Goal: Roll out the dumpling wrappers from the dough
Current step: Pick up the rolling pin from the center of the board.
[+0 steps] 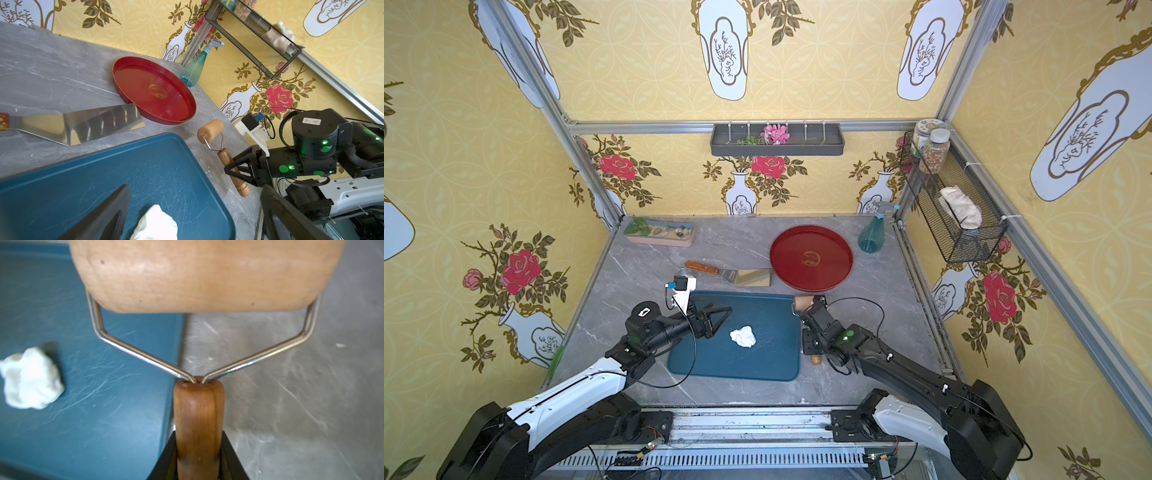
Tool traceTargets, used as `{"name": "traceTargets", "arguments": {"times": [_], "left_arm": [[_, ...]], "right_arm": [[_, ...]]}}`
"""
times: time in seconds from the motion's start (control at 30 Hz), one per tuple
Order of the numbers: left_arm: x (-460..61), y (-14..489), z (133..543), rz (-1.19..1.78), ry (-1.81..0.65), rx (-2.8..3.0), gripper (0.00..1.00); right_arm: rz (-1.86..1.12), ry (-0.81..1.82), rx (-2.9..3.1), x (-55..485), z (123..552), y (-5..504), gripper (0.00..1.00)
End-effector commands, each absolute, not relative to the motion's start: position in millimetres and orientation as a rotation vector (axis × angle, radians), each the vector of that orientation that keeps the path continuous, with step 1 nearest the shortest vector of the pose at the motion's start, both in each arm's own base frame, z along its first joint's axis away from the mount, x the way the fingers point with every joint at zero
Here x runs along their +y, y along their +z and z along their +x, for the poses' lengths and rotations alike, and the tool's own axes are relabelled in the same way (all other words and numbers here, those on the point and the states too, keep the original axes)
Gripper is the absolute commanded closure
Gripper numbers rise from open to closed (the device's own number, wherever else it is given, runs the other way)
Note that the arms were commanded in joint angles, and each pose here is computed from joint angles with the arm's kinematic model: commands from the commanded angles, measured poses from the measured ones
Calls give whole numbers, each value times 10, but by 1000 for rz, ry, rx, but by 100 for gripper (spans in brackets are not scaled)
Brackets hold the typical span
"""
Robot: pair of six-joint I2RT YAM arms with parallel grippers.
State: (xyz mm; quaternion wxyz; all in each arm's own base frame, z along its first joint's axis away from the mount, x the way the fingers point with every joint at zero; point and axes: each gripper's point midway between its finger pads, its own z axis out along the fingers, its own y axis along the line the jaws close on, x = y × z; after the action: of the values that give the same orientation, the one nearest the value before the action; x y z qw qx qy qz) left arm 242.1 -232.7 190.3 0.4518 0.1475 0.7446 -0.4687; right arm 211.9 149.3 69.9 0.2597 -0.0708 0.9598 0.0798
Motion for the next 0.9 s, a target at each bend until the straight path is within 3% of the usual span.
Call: {"name": "traceTargets", "arguments": {"times": [0.0, 0.33, 0.87], "left_arm": [[-2399, 2003, 2358, 433, -1193, 1795, 0], [-2444, 2066, 2289, 487, -1220, 1772, 0], [-2497, 2067, 2355, 459, -1240, 1857, 0]], "right_arm": [[-398, 189, 2424, 1805, 2301, 923, 100], [-933, 93, 2126, 2699, 2170, 992, 100], [-1093, 222, 1887, 2815, 2028, 1305, 100]]}}
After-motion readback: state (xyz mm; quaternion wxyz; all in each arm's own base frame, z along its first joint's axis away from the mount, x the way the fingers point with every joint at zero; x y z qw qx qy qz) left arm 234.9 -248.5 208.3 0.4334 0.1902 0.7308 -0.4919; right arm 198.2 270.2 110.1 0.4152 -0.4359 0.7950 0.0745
